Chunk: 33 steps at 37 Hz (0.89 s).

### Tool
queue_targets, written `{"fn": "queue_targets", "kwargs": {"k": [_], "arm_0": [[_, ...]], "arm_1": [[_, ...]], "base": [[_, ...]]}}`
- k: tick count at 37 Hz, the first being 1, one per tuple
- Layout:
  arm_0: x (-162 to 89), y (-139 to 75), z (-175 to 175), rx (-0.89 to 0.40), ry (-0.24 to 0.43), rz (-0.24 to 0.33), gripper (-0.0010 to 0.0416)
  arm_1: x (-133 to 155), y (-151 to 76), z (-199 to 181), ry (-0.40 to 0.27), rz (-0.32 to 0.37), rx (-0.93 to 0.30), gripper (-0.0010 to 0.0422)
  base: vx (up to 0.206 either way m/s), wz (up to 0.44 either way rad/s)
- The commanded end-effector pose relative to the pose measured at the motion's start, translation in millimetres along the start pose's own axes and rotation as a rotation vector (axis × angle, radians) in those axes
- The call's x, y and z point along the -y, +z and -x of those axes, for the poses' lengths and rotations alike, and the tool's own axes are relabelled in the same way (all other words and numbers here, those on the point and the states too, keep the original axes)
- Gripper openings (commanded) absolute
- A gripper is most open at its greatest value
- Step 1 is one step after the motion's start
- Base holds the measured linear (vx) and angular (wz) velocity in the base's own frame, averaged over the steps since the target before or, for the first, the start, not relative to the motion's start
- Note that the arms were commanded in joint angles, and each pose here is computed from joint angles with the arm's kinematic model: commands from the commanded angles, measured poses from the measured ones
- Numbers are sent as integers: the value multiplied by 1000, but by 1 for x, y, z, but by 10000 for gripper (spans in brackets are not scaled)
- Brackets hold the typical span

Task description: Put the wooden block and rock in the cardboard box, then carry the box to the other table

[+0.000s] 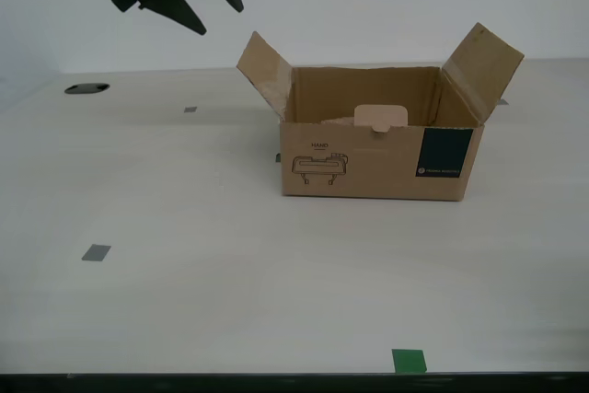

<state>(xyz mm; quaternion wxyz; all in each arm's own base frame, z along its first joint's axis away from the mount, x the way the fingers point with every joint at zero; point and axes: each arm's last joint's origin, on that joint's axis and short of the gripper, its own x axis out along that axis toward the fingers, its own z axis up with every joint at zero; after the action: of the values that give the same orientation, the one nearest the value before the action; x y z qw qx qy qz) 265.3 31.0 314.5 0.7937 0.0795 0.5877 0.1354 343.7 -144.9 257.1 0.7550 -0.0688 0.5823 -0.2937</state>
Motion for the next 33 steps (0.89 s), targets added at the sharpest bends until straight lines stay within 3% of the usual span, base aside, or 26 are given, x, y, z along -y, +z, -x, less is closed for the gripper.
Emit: {"fn": "queue_targets", "kwargs": {"k": [1,13,33], "arm_0": [[5,-2,-16,8,-2,-30,387],[17,4,-59,-96,-8,-79,387],[32,24,-126,-178,51,-101,386]], "arm_1": [[-3,-2,-7,-6,14,6,300],[-12,5,-39,-13,44,-53,300],[3,13,-49,-36,23,2,300]], "base": [[0,0],[0,0],[0,0]]}}
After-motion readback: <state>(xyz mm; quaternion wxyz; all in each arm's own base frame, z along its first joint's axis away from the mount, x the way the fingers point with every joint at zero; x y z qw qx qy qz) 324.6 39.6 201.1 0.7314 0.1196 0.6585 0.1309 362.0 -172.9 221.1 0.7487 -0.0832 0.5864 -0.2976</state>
